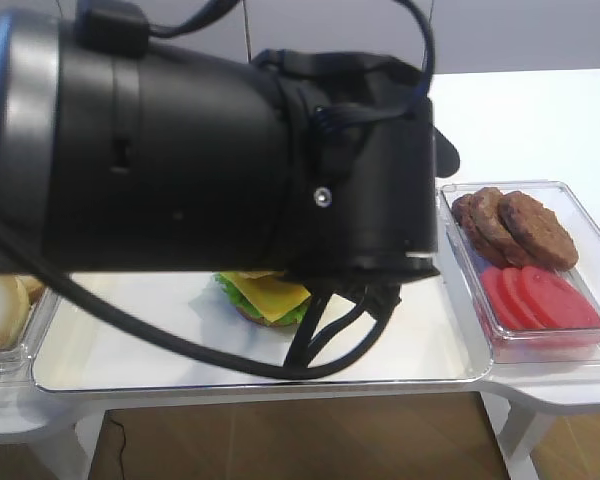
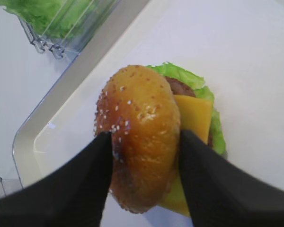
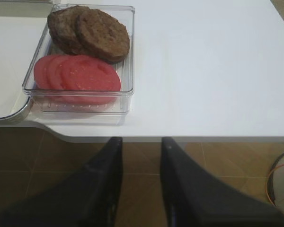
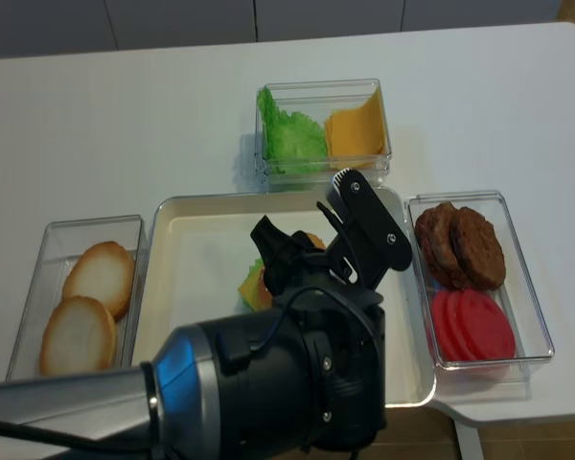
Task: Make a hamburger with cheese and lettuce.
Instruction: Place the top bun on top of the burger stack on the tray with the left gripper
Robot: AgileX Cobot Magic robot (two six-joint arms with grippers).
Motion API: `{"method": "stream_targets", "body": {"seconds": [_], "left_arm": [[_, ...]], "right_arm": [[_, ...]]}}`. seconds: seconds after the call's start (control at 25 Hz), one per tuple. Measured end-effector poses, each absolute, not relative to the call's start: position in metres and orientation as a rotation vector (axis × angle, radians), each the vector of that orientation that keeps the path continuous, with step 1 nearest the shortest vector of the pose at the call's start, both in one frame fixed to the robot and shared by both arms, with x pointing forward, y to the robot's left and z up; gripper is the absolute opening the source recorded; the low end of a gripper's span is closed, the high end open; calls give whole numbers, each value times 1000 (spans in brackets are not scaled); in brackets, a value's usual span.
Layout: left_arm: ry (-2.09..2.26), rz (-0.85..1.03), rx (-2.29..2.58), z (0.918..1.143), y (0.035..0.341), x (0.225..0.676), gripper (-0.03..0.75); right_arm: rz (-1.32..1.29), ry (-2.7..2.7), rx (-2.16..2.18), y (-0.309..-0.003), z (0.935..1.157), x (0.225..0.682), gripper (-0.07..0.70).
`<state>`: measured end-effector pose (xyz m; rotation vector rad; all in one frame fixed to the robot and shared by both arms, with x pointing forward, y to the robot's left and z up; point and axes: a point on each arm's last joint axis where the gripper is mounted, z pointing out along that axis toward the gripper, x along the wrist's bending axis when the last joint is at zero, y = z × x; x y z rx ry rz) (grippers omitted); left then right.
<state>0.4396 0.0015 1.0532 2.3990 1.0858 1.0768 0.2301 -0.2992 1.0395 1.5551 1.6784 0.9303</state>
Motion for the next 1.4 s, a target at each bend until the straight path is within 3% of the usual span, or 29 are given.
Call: {"method": "stream_targets", "body": {"seconds": [0.48, 1.4], "left_arm": [[1086, 1077, 2400, 1053, 1, 440, 346], [1083, 1077, 2421, 1045, -2, 441, 459]], "right_arm": [[933, 1675, 1561, -299, 1039, 230, 228], [934, 1674, 1563, -299, 1039, 230, 228]]}}
